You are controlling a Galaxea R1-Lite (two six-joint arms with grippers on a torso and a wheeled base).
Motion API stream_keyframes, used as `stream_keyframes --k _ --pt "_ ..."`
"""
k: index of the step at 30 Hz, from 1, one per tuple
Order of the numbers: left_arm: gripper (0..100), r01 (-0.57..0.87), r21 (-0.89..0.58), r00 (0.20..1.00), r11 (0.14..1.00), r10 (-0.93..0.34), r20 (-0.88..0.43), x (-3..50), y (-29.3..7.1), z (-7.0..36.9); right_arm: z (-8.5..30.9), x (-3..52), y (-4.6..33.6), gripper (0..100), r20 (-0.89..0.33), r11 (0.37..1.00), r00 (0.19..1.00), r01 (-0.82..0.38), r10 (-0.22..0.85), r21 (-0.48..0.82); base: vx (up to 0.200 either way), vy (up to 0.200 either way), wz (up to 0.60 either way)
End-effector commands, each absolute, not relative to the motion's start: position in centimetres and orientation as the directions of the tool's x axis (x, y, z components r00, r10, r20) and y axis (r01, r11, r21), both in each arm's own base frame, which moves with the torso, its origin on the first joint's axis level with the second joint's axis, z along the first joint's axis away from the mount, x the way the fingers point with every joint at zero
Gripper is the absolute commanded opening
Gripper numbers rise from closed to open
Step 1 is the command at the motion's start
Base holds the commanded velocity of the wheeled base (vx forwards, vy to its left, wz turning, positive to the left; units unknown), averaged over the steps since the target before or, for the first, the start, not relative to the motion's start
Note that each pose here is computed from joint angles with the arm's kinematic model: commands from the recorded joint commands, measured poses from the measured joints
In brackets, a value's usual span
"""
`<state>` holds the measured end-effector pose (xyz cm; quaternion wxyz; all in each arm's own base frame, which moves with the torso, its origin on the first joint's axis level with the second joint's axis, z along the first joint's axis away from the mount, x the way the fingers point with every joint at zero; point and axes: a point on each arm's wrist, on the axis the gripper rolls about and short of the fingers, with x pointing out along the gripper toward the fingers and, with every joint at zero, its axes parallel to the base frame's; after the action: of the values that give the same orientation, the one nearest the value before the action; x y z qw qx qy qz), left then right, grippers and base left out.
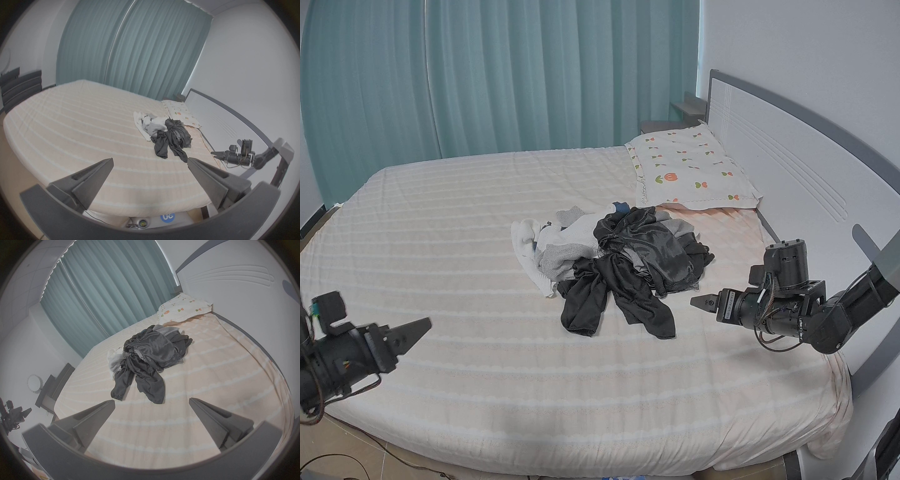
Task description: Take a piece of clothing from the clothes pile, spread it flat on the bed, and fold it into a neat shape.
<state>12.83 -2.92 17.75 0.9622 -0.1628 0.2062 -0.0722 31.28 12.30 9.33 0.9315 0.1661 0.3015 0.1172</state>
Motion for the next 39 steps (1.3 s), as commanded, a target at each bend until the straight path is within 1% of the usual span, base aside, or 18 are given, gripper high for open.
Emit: stream_keyframes --k 1,2,5,6,8,13,14,17,23,26,30,39 --pt "100 -0.103 -0.465 0.698 0.879 -0.269 -0.664 31.5 -14.9 6.9 4.5 35.8 16.5 100 -0.535 0.899 0.795 -0.031 0.287 0.436 0.000 0.000 0.00" --pt "100 -0.105 -0.473 0.694 0.875 -0.276 -0.665 33.0 -16.1 6.0 3.8 36.4 16.9 100 -0.539 0.904 0.797 -0.020 0.272 0.427 0.000 0.000 0.00" --pt "100 -0.103 -0.467 0.683 0.878 -0.279 -0.675 34.1 -16.9 5.0 2.9 37.1 17.1 100 -0.545 0.910 0.800 -0.005 0.253 0.416 0.000 0.000 0.00" --pt "100 -0.105 -0.452 0.658 0.886 -0.279 -0.700 35.3 -18.2 3.1 1.5 37.9 17.5 100 -0.553 0.916 0.800 0.010 0.233 0.401 0.000 0.000 0.00" --pt "100 -0.104 -0.445 0.646 0.889 -0.280 -0.710 36.4 -19.2 1.9 0.8 38.7 17.8 100 -0.554 0.917 0.801 0.015 0.227 0.398 0.000 0.000 0.00" --pt "100 -0.106 -0.439 0.631 0.892 -0.281 -0.723 37.8 -20.1 1.2 -0.2 39.5 18.2 100 -0.557 0.918 0.800 0.017 0.225 0.396 0.000 0.000 0.00" --pt "100 -0.111 -0.432 0.619 0.895 -0.278 -0.735 38.8 -20.7 0.6 -0.9 40.0 18.5 100 -0.557 0.918 0.799 0.017 0.226 0.397 0.000 0.000 0.00" --pt "100 -0.109 -0.426 0.608 0.898 -0.278 -0.743 39.2 -21.3 -0.4 -1.7 40.4 18.7 100 -0.560 0.919 0.797 0.017 0.225 0.393 0.000 0.000 0.00" --pt "100 -0.100 -0.429 0.612 0.898 -0.284 -0.738 40.0 -22.1 -1.3 -2.9 41.4 18.9 100 -0.560 0.925 0.802 0.029 0.205 0.380 0.000 0.000 0.00" --pt "100 -0.109 -0.447 0.635 0.888 -0.283 -0.719 40.9 -22.6 -1.5 -3.6 41.5 19.0 100 -0.570 0.928 0.798 0.036 0.196 0.370 0.000 0.000 0.00" --pt "100 -0.152 -0.491 0.655 0.858 -0.284 -0.700 41.5 -22.9 -1.0 -3.5 41.7 19.1 100 -0.561 0.932 0.804 0.022 0.199 0.362 0.000 0.000 0.00" --pt "100 -0.162 -0.493 0.677 0.855 -0.267 -0.686 42.0 -22.7 -0.7 -3.6 42.1 19.5 100 -0.552 0.931 0.808 0.012 0.206 0.365 0.000 0.000 0.00"
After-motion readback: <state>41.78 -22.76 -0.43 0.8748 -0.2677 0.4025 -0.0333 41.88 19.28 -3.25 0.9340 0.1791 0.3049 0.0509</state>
